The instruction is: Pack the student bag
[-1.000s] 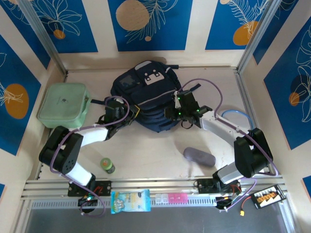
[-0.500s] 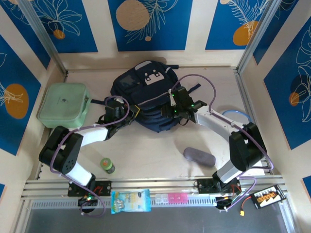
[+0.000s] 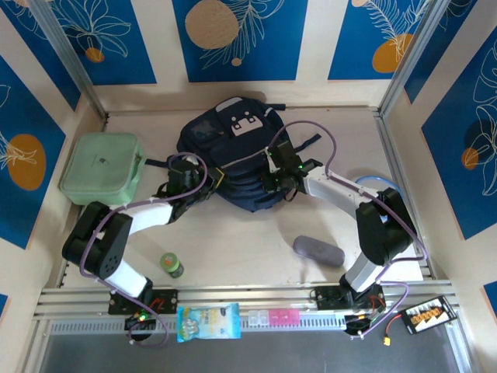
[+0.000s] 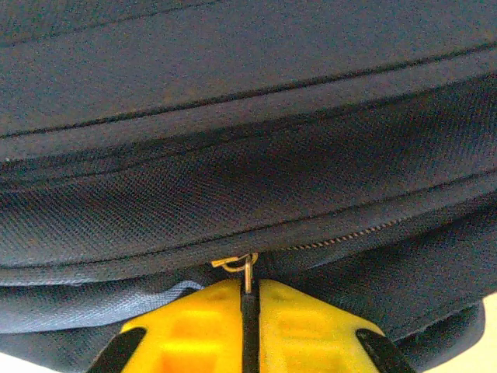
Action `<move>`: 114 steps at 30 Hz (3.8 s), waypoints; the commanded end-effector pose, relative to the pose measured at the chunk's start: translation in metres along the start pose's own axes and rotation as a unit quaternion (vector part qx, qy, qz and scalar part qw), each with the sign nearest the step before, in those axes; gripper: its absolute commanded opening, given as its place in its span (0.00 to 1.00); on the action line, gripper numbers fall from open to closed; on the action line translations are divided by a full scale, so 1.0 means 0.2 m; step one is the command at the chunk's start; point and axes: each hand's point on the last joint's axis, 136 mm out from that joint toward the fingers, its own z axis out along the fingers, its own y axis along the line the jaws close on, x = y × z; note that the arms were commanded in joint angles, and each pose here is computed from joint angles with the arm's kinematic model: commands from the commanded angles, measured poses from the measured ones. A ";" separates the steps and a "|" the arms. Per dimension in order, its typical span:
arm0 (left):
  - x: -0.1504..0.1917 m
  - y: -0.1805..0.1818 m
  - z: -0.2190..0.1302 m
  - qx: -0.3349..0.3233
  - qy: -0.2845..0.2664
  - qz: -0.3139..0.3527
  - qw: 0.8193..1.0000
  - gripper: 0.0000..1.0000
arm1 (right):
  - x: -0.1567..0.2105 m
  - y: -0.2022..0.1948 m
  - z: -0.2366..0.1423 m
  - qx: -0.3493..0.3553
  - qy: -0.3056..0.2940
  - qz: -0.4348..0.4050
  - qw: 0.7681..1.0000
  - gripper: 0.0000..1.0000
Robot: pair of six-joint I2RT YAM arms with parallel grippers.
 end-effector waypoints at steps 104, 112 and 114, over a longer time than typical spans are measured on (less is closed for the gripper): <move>-0.30 0.07 -0.51 -0.114 0.017 0.109 0.987 0.14 | -0.08 -0.02 -0.18 0.000 -0.097 0.053 0.994 0.00; -0.21 -0.09 -0.67 -0.130 0.064 0.286 0.947 0.61 | -0.14 0.18 -0.21 -0.110 -0.098 -0.006 0.989 0.00; -0.15 -0.16 -0.65 -0.107 0.080 0.333 0.933 0.65 | -0.15 0.20 -0.22 -0.128 -0.101 -0.014 0.986 0.00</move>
